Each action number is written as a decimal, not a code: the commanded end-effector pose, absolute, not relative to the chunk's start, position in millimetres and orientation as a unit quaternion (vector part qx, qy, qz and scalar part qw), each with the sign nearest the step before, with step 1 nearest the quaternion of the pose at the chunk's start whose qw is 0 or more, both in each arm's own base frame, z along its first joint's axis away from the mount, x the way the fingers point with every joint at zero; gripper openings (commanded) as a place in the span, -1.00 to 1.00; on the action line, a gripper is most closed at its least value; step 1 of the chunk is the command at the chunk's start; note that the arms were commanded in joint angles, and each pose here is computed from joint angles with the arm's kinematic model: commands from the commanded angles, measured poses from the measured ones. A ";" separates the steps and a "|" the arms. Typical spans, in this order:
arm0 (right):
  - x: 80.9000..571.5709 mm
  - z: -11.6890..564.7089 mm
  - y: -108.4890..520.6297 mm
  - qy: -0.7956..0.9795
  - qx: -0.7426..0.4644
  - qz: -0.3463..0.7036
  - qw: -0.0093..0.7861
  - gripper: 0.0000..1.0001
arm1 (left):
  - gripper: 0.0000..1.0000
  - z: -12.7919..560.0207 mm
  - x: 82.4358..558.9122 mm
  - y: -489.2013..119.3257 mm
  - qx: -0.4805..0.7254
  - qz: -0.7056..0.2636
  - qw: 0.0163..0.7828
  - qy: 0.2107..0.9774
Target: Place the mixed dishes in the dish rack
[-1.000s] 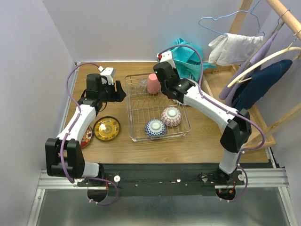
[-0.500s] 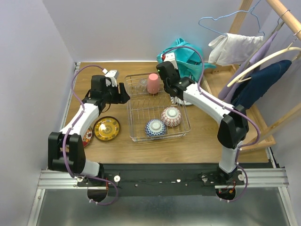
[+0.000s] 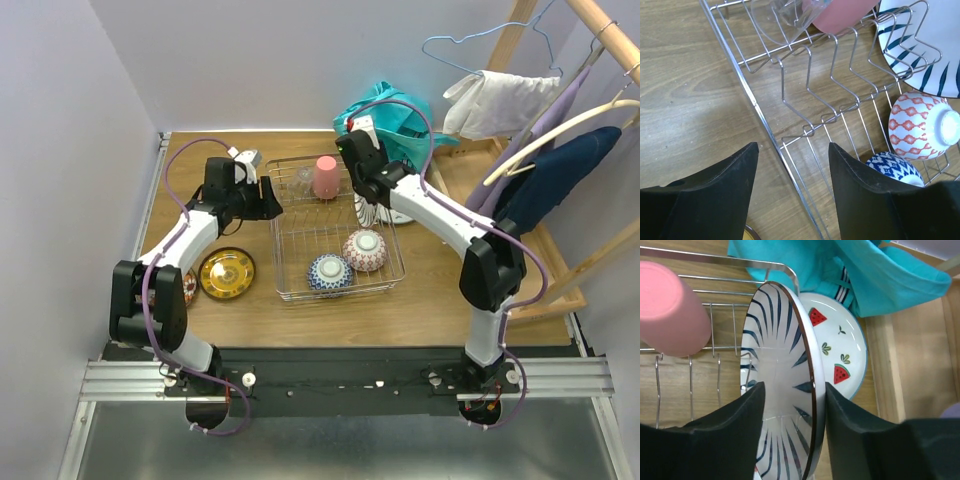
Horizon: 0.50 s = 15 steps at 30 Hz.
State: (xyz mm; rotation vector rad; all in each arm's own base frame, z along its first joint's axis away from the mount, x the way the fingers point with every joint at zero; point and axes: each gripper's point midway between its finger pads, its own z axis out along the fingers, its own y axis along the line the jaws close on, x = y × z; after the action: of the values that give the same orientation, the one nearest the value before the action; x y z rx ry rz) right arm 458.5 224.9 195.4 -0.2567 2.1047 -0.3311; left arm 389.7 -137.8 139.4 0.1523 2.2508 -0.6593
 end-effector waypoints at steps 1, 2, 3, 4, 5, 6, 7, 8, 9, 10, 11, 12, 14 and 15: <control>444.0 247.0 211.0 0.851 -0.090 -0.113 0.506 0.22 | 0.29 141.6 395.8 -148.5 0.067 -0.269 0.376 0.884; 442.4 251.1 211.7 0.850 -0.090 -0.106 0.508 0.25 | 0.23 138.3 396.2 -147.7 0.064 -0.265 0.371 0.888; 441.1 253.9 210.8 0.850 -0.091 -0.103 0.509 0.28 | 0.19 136.3 397.5 -147.7 0.062 -0.262 0.367 0.890; 439.9 260.0 211.5 0.847 -0.091 -0.098 0.514 0.30 | 0.15 134.6 400.7 -147.4 0.061 -0.260 0.365 0.892; 437.9 267.0 211.0 0.845 -0.093 -0.093 0.519 0.30 | 0.08 133.4 401.9 -145.7 0.059 -0.256 0.363 0.894; 437.2 272.4 210.5 0.842 -0.091 -0.091 0.524 0.31 | 0.04 133.2 403.2 -146.0 0.058 -0.256 0.362 0.894; 436.5 276.6 210.2 0.840 -0.092 -0.088 0.527 0.31 | -0.02 133.7 407.3 -145.9 0.058 -0.254 0.364 0.895; 434.9 283.1 208.8 0.837 -0.094 -0.087 0.532 0.32 | -0.09 133.2 408.0 -144.6 0.057 -0.249 0.362 0.897; 434.8 286.1 208.3 0.835 -0.094 -0.087 0.535 0.32 | -0.13 133.1 409.7 -143.9 0.056 -0.246 0.361 0.898; 433.9 289.4 206.9 0.833 -0.095 -0.088 0.538 0.32 | -0.17 131.6 412.7 -142.4 0.057 -0.242 0.358 0.900; 432.8 289.5 205.3 0.833 -0.096 -0.091 0.538 0.32 | -0.27 130.8 414.4 -142.1 0.056 -0.238 0.357 0.902; 431.8 295.0 204.1 0.829 -0.094 -0.088 0.544 0.32 | -0.31 130.3 416.6 -140.7 0.054 -0.233 0.358 0.903; 428.9 296.2 201.2 0.828 -0.099 -0.092 0.545 0.32 | -0.55 130.4 422.0 -138.0 0.053 -0.228 0.359 0.904; 426.5 299.8 198.6 0.825 -0.099 -0.093 0.548 0.32 | -0.59 130.1 424.4 -135.8 0.050 -0.224 0.359 0.905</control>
State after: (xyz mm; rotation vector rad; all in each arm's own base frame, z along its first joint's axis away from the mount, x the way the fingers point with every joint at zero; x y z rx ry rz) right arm 435.4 201.9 288.6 -0.2019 1.9802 -0.2275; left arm 412.3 -137.6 124.7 0.1277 2.3411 -0.6073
